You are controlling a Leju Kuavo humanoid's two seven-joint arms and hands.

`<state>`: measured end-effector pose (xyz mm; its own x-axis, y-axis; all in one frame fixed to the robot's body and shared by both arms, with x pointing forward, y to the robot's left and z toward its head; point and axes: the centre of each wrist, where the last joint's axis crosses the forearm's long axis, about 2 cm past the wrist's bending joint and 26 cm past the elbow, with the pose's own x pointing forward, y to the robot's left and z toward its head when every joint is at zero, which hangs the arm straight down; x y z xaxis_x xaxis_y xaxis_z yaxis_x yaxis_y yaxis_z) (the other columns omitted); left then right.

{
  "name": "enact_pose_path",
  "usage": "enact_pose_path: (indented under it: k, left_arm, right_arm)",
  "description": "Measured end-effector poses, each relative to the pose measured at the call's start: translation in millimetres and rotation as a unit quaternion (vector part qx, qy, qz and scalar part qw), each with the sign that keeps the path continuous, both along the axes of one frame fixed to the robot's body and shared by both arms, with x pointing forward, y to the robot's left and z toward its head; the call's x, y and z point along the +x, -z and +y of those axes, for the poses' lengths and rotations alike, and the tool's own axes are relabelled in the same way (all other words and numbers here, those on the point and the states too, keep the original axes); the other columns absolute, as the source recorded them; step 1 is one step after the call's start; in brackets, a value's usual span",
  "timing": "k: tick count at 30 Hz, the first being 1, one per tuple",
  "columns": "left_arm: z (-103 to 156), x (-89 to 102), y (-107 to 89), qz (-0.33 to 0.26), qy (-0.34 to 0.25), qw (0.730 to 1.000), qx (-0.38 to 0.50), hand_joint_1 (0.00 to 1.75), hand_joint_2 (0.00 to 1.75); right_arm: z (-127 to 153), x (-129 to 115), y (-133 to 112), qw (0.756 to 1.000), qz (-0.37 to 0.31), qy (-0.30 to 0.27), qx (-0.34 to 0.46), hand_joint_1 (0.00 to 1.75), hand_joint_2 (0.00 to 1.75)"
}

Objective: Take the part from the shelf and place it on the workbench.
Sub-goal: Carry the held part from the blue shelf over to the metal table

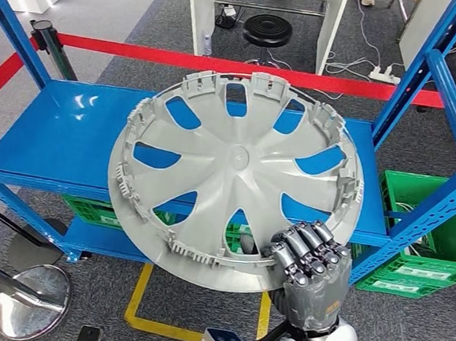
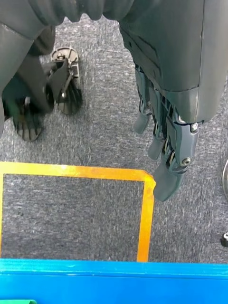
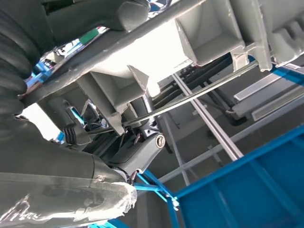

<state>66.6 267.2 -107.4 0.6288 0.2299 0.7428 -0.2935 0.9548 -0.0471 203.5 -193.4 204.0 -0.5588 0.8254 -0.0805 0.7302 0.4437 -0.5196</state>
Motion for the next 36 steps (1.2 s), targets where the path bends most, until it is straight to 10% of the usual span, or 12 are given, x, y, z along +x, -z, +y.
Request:
enact_pose_path:
  k: [36]
  left_arm:
    - [-6.7, 20.1, -3.9, -0.003, 0.051, 0.999, 0.002, 0.0, 1.75]
  right_arm:
    - [-15.7, -20.1, -1.5, 0.999, 0.005, 0.04, 0.002, 1.62, 1.75]
